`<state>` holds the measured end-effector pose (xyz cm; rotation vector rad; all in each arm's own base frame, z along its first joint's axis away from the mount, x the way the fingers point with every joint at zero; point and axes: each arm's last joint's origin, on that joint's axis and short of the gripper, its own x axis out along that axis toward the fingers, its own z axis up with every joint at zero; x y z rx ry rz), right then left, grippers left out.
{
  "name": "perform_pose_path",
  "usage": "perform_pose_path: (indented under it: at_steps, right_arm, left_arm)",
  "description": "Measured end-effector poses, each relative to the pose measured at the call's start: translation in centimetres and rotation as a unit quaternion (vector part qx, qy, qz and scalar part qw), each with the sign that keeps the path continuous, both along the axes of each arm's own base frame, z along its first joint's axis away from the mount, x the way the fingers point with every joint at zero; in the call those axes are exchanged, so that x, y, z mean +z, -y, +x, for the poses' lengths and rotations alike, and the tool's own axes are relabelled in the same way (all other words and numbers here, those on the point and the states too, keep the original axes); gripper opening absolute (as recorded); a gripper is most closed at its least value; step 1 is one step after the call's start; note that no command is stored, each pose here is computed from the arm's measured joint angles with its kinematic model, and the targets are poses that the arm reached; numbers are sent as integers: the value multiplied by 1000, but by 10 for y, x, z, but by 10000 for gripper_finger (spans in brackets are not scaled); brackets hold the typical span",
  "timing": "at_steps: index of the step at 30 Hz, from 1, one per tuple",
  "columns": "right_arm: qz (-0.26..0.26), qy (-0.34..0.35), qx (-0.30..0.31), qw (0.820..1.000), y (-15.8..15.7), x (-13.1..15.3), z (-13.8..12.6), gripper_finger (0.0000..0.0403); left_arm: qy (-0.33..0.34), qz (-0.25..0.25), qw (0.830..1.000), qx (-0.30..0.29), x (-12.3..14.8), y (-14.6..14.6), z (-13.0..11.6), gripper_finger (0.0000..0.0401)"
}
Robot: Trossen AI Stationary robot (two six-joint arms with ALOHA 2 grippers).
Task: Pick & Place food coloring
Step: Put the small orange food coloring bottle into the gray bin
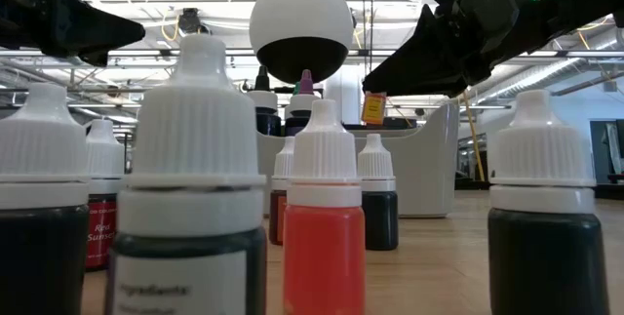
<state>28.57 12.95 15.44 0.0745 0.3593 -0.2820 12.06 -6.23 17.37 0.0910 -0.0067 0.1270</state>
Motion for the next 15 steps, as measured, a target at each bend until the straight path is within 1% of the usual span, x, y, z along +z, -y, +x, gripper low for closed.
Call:
perform_pose_path:
  at_steps: [4,8,12,15]
  right_arm:
    - [1,8,-8,1000,5,2,3,61]
    - [14,13,-32,999,18,2,9,61]
    - [30,-12,-37,999,32,-3,12,61]
    - [37,-24,-32,998,31,-5,11,61]
  left_arm:
    - [-1,13,1000,-8,0,0,0,37]
    - [-1,13,1000,-8,0,0,0,37]
    - [-1,13,1000,-8,0,0,0,37]
    - [-1,13,1000,-8,0,0,0,37]
